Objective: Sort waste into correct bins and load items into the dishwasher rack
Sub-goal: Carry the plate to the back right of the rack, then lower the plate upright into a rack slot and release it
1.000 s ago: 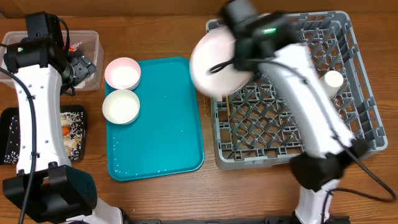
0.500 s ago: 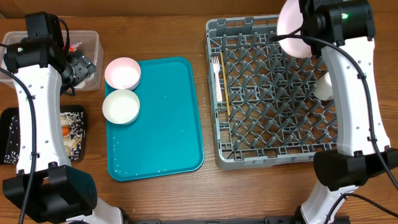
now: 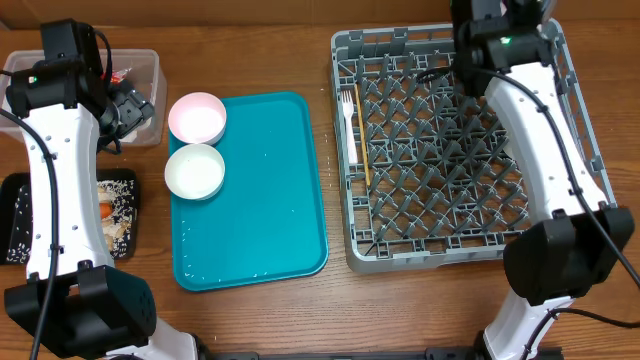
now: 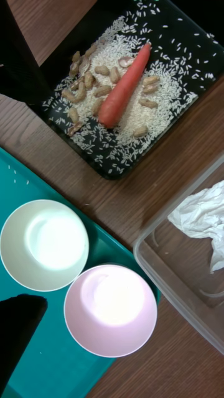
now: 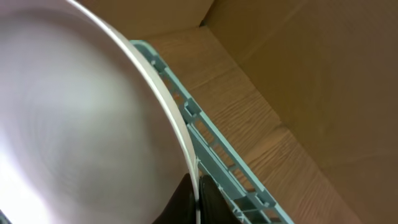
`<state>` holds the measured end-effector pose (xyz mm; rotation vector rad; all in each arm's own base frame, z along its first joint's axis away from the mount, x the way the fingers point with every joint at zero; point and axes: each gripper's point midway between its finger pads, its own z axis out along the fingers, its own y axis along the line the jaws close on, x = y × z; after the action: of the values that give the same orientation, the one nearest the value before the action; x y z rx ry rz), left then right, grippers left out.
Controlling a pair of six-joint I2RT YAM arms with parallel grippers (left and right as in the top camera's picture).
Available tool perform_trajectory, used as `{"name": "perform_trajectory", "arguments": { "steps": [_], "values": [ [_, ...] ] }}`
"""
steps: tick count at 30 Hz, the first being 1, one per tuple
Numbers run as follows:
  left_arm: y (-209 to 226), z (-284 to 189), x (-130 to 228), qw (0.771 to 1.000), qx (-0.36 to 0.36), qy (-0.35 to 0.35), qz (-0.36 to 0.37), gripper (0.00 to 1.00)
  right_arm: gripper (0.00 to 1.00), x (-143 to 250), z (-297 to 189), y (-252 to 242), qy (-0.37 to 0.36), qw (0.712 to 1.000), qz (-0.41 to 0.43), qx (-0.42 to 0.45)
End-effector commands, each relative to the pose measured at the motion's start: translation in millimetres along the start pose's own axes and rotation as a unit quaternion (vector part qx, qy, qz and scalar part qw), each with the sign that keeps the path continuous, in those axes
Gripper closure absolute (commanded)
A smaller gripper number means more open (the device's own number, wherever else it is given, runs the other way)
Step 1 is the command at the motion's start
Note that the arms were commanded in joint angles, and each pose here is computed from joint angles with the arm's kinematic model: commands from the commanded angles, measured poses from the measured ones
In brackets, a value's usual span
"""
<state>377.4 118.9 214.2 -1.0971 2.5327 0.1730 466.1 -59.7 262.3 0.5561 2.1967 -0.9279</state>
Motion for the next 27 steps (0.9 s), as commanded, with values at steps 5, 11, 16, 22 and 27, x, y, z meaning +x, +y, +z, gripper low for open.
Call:
{"name": "perform_trajectory", "arguments": {
  "steps": [5, 11, 16, 22, 27],
  "values": [
    [-1, -2, -3, 1.000, 0.004, -0.004, -0.010, 0.00, 0.96, 9, 8, 4, -0.007, 0.999, -0.040, 0.015],
    [-1, -2, -3, 1.000, 0.004, -0.004, -0.010, 0.00, 0.96, 12, 9, 9, -0.001, 0.999, -0.042, 0.002],
    [-1, -2, -3, 1.000, 0.004, -0.004, -0.010, 0.00, 0.96, 14, 9, 12, 0.003, 0.999, -0.043, -0.006],
    [-1, -2, -3, 1.000, 0.004, -0.004, -0.010, 0.00, 0.96, 16, 9, 12, 0.006, 0.999, -0.048, -0.006],
    [-1, -2, -3, 1.000, 0.004, -0.004, -0.010, 0.00, 0.96, 17, 9, 11, 0.008, 0.999, -0.051, -0.006]
  ]
}}
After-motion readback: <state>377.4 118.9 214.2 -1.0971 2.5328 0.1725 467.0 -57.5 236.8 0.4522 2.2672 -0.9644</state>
